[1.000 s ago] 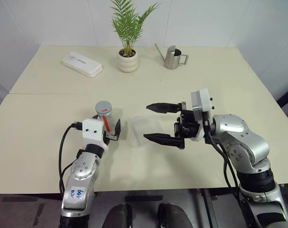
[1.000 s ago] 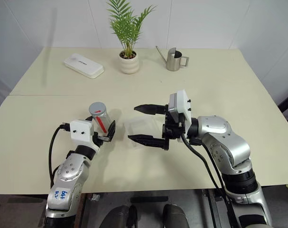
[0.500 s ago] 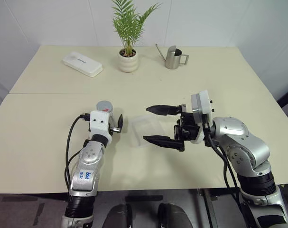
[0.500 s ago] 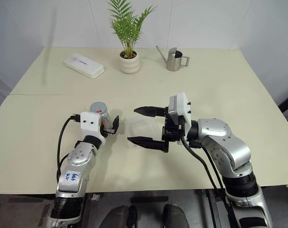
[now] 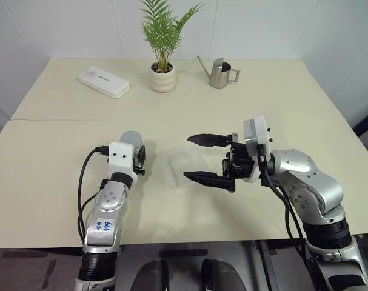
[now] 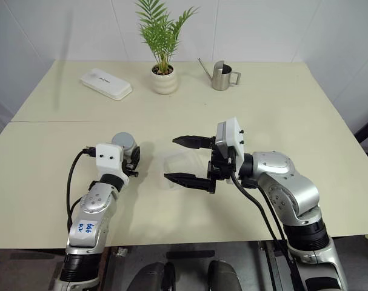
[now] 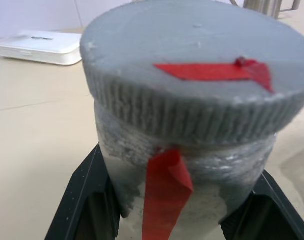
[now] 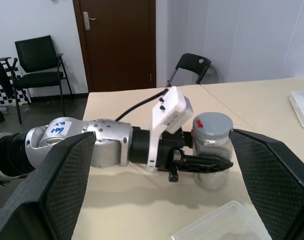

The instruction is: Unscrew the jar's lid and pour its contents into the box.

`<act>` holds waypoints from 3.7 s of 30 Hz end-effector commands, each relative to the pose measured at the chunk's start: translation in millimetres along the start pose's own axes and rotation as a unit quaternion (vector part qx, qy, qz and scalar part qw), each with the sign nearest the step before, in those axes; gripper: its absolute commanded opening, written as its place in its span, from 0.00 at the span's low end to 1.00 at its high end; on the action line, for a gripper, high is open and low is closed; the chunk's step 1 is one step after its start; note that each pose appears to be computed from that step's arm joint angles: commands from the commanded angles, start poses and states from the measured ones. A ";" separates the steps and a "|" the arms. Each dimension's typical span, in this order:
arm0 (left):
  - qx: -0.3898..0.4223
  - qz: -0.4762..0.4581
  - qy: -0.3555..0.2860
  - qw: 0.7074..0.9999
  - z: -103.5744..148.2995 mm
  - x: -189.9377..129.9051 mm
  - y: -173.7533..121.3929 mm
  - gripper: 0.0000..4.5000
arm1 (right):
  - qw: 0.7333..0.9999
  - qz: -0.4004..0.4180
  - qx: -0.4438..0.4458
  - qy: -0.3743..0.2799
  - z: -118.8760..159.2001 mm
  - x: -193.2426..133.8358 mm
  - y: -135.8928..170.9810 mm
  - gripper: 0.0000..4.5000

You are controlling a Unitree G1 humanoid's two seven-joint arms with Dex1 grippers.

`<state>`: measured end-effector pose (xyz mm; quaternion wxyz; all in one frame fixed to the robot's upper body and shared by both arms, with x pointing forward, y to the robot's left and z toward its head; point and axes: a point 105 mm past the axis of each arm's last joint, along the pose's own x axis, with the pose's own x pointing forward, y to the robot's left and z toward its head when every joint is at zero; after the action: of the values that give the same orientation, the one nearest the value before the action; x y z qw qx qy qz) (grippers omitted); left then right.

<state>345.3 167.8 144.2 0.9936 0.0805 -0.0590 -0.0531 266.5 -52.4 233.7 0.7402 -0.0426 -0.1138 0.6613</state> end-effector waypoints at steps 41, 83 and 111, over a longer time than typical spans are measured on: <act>0.038 -0.525 -0.037 0.850 85.7 -18.1 -34.3 0.44 | 0.997 -0.062 -0.011 0.041 22.2 81.6 -30.3 0.91; 0.033 -0.604 -0.071 0.793 103.0 -28.4 -19.9 0.44 | 0.983 0.180 -0.040 0.022 76.1 51.1 -22.1 0.99; 0.016 -0.567 -0.059 0.822 101.0 -26.6 -33.6 0.44 | 0.997 0.020 -0.066 0.037 45.3 92.0 -39.0 0.99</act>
<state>309.9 126.0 225.1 0.7899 0.1080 -0.0397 -0.6024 307.7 30.4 279.0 0.7323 -0.1137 -0.0959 0.6645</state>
